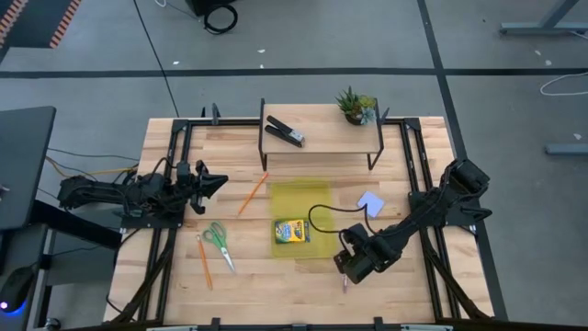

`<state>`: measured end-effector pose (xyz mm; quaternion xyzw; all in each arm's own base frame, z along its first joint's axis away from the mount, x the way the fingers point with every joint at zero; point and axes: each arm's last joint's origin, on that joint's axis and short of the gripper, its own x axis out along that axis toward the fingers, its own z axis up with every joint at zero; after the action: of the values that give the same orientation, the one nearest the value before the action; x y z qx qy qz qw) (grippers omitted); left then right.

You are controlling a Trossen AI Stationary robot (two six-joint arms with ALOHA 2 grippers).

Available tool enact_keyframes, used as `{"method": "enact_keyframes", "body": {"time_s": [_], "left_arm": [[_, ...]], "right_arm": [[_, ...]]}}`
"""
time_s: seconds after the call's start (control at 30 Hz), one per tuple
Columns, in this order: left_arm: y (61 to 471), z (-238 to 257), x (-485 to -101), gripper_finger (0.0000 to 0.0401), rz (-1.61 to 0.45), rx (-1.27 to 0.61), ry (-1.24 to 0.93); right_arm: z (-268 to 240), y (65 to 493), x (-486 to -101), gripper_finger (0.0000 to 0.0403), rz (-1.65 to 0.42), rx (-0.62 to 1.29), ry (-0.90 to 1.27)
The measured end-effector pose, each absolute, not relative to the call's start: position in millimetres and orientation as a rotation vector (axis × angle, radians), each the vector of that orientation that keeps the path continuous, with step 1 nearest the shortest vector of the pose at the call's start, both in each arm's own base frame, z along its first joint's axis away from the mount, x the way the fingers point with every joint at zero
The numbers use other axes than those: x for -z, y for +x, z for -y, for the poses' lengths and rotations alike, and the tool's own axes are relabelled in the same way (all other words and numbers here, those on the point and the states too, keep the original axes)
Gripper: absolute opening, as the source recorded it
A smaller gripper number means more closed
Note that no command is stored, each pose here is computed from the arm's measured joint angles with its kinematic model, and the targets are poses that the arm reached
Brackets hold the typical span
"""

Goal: Pack school essentials
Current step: Put the pink mechanical pencil into the yellow supply box

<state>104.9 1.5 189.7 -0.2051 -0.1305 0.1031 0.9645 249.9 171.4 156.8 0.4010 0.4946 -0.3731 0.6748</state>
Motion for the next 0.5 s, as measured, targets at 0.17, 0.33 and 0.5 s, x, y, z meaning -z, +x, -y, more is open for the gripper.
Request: {"method": "enact_keyframes", "body": {"time_s": [0.17,0.33,0.5], "left_arm": [[105,-1,-190,0.0035,0.264,-0.209,-0.415],[105,-1,-190,0.0028,0.264,-0.209,-0.415],[105,-1,-190,0.0026,0.264,-0.209,-0.415]], "right_arm": [[-160,258,-152,0.0312,-1.148,0.853,0.881],[-156,263,-143,0.0312,-1.195,0.872,0.903],[-155,264,-142,0.0312,-1.202,0.901,0.95]]}}
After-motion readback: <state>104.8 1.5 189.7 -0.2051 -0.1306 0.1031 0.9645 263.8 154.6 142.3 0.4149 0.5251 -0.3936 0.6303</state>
